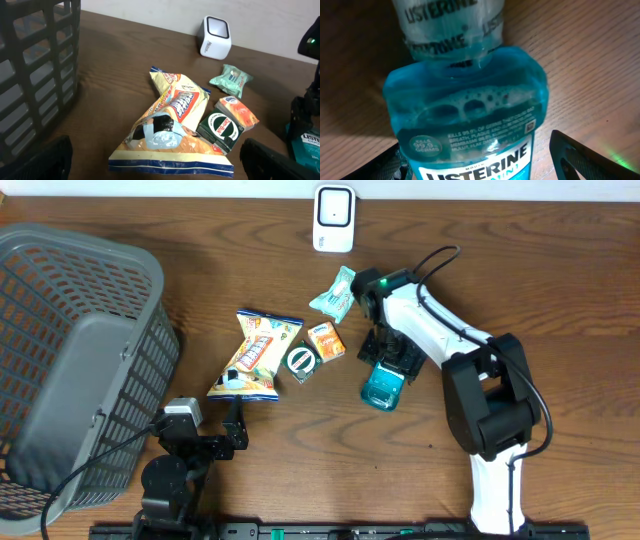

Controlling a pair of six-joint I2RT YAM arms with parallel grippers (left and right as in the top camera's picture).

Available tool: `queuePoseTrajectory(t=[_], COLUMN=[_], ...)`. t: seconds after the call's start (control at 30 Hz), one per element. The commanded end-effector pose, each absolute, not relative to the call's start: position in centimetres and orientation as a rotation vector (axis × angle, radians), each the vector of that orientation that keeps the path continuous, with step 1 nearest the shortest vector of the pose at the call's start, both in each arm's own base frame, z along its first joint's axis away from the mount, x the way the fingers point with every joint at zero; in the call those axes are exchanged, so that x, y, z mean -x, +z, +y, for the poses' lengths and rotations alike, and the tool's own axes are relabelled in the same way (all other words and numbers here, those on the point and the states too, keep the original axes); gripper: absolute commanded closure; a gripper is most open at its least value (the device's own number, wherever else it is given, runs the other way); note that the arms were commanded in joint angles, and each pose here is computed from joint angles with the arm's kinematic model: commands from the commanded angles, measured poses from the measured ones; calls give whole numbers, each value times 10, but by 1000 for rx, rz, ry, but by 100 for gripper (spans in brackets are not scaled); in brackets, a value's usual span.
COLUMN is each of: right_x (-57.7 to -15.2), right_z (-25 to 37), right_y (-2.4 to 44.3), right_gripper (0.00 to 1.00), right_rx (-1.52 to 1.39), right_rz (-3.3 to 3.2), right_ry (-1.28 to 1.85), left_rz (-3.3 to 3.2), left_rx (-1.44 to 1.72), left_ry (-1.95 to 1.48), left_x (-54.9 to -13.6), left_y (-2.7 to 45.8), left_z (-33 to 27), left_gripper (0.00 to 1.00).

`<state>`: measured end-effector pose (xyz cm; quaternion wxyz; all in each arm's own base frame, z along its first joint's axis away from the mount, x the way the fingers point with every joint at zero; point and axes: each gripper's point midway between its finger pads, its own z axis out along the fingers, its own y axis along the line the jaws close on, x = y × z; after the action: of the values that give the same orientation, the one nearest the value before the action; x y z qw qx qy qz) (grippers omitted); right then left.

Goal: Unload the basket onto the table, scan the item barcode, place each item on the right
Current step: 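Lift the Listerine bottle with the right gripper toward the scanner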

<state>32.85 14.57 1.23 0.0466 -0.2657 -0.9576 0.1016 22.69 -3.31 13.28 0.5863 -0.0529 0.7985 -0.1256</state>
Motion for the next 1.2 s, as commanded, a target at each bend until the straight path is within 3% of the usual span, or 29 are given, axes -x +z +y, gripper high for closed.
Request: queuePoseTrajectory(t=[0.0, 0.17, 0.47, 0.57, 0.87, 1.03, 1.17], right_x=[-330, -328, -311, -311, -319, -313, -313], right_z=[147, 144, 135, 136, 182, 213, 213], right_y=[7, -1, -10, -10, -20, -15, -14], right_gripper=[20, 25, 52, 54, 73, 75, 75], right_rx=[809, 769, 692, 656, 173, -107, -227], right_rz=[-2930, -2921, -2848, -2849, -2898, -2838, -2829], right_ry=[358, 402, 487, 478, 51, -254, -297], left_rz=[1896, 1896, 1896, 1896, 1896, 1896, 1896], left_rx=[129, 129, 129, 129, 129, 129, 129], left_ry=[-297, -297, -297, -297, -297, -297, -297], left_x=[-225, -225, -225, -225, -225, -225, -225], left_y=[121, 121, 121, 121, 121, 121, 121], left_z=[-33, -33, -33, -33, -33, -33, -33], left_gripper=[2, 2, 2, 2, 2, 2, 2])
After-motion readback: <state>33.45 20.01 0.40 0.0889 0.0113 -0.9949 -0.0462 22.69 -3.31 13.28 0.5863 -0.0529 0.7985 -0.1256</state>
